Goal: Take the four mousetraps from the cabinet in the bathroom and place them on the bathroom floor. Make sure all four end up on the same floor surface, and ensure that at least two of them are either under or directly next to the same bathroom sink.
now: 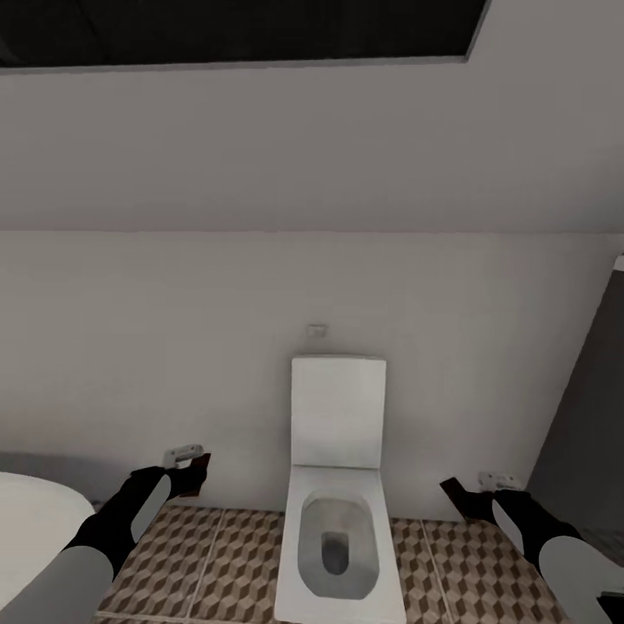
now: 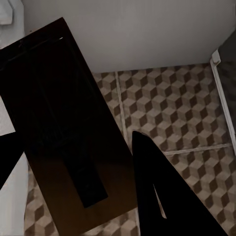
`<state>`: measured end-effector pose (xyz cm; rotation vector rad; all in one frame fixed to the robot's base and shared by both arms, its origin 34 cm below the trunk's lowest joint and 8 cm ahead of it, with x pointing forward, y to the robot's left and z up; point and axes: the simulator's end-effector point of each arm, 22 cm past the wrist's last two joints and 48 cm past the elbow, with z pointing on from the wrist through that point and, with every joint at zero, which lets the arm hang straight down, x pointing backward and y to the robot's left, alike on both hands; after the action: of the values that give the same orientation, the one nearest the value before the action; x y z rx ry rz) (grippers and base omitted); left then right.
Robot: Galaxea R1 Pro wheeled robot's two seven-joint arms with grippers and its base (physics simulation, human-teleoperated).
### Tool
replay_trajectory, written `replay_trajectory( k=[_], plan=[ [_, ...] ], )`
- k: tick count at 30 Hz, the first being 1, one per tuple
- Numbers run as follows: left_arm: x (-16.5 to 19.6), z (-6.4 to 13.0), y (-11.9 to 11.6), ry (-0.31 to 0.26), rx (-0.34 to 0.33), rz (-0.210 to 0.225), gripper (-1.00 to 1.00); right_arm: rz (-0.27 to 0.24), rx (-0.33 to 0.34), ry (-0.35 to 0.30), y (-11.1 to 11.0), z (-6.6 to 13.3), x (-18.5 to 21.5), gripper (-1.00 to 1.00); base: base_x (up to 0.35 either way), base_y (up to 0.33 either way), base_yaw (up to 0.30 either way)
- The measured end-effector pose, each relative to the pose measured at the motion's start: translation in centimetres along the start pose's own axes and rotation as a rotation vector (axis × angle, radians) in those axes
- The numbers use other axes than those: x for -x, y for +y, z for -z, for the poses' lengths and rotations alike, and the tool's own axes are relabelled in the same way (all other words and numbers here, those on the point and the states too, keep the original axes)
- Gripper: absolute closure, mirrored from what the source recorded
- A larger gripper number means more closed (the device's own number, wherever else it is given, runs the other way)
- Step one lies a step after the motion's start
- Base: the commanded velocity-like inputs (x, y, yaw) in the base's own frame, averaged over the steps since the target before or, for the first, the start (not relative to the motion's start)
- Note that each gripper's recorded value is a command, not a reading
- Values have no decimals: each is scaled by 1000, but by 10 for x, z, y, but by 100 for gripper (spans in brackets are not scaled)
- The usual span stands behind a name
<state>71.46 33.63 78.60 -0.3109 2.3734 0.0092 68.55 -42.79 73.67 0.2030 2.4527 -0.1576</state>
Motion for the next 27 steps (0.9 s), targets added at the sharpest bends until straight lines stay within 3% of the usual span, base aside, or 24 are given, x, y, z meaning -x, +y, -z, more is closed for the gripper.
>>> replay_trajectory(
  k=[27],
  plan=[
    [-6,-3,-16,5,-20,0,100,2,-6,2,2,-4,-3,100,24,0,0]
  ],
)
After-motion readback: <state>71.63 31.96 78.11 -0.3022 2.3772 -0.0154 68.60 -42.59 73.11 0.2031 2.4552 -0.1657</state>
